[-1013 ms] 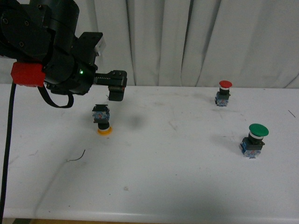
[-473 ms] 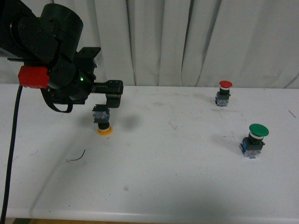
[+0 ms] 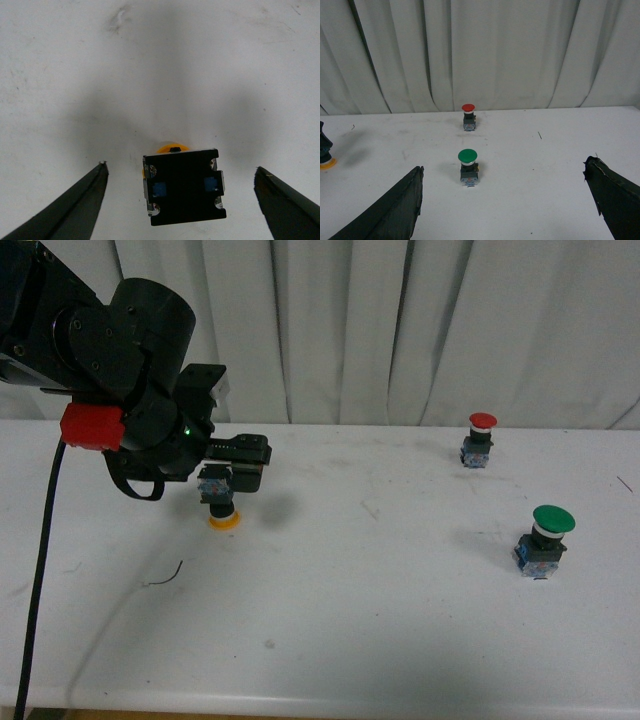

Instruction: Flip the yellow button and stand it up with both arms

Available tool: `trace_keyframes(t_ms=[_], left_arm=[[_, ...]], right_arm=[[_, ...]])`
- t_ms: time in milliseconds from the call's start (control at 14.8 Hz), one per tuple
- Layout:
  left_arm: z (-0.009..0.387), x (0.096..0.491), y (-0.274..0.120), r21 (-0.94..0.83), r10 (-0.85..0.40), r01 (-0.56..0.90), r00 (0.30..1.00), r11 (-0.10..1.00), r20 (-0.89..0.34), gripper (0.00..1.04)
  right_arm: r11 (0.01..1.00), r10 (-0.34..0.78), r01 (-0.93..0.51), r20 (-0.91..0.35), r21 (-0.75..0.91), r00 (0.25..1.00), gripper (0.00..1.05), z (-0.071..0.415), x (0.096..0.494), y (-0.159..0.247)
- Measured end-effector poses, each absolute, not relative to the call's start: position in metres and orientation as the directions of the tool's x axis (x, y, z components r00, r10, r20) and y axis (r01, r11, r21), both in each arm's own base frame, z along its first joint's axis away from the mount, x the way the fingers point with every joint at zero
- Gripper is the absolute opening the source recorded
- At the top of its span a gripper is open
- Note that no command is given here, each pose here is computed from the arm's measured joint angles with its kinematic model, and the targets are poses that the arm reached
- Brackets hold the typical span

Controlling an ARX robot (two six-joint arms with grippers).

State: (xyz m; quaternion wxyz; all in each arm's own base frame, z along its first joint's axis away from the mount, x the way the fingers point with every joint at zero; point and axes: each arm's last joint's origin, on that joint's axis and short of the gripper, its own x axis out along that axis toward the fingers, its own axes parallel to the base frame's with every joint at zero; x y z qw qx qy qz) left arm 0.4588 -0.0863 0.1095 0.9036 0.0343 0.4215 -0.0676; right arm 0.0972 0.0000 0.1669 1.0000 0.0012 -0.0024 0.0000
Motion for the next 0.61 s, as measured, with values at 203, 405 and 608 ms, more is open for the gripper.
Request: trace_keyframes(t_ms=[203,405,608], left_arm=[[0.1095,0.4586,-0.0877,0.01,-0.089,0.151,0.636,0.989,-0.767,0.57],[0.1103,0.4589,-0.0883,0.018,-0.079,0.144,0.637,0.989,-0.767,0.36],[0.1149,0.4549,-0.0871,0.024,-0.075,0.142,0.651,0.99,-0.756,0.36]], right_arm=[[1.0,0.0,0.0,0.004,0.002,1.0,0.98,0.1668,0.0972,0.0],[1.0,0.0,0.0,0.004,0.002,1.0,0.98,0.1668,0.0972,0.0],[1.0,0.0,0.0,0.004,0.002,1.0,0.98,0.1668,0.0972,0.0]])
